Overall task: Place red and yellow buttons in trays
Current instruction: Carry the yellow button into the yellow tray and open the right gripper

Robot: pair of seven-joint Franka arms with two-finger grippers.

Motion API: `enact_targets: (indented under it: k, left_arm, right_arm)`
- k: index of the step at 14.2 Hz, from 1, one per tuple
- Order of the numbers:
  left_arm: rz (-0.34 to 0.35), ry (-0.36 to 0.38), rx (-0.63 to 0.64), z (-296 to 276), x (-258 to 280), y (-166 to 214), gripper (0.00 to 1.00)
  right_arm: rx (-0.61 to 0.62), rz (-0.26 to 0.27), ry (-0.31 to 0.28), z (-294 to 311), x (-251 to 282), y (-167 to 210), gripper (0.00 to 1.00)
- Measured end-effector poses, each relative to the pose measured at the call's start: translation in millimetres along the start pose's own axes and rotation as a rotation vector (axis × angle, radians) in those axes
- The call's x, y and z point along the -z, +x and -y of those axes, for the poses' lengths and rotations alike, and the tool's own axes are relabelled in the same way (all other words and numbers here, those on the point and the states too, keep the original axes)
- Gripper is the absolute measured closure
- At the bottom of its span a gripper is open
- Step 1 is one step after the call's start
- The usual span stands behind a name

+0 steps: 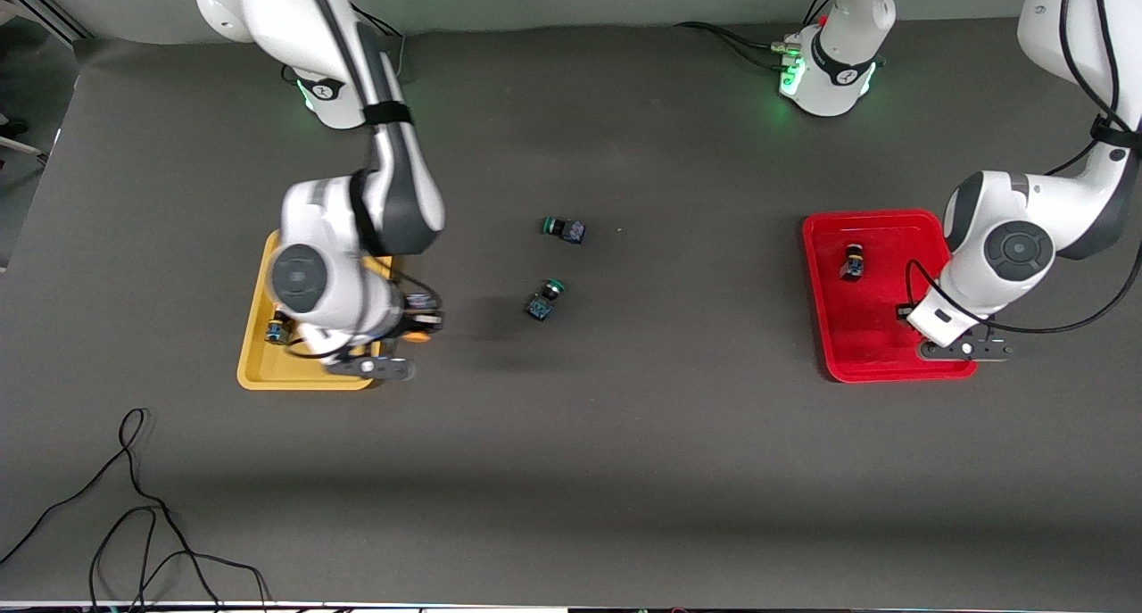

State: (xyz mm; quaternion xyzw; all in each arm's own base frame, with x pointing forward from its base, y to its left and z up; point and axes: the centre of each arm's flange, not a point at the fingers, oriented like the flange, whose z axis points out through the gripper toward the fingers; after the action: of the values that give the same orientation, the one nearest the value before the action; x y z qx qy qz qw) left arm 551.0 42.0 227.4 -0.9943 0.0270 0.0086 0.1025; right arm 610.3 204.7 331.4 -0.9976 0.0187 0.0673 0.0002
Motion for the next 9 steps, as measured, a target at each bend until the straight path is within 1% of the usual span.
enact_targets:
  k: [2, 3, 5, 6, 8, 9]
  left_arm:
    - [-0.008, -0.005, 0.006, 6, -8, -6, 0.68]
    - [-0.009, -0.008, 0.009, 8, -11, -8, 0.68]
    - [-0.012, -0.011, 0.008, 8, -15, -10, 0.67]
    - [-0.011, -0.012, 0.008, 9, -16, -11, 0.63]
    - [-0.012, -0.011, 0.009, 10, -16, -10, 0.42]
    - [-0.016, -0.008, 0.007, 10, -14, -9, 0.32]
  right_arm:
    - [0.083, 0.003, -0.018, -63, 0, 8, 0.67]
    - [0.104, 0.008, -0.019, -95, -5, 10, 0.67]
    - [0.118, -0.004, 0.008, -147, -32, 9, 0.67]
    - [0.121, -0.008, 0.022, -161, -51, 3, 0.67]
    - [0.116, 0.013, 0.030, -165, -90, -9, 0.67]
    - [0.119, 0.024, 0.023, -159, -104, -12, 0.67]
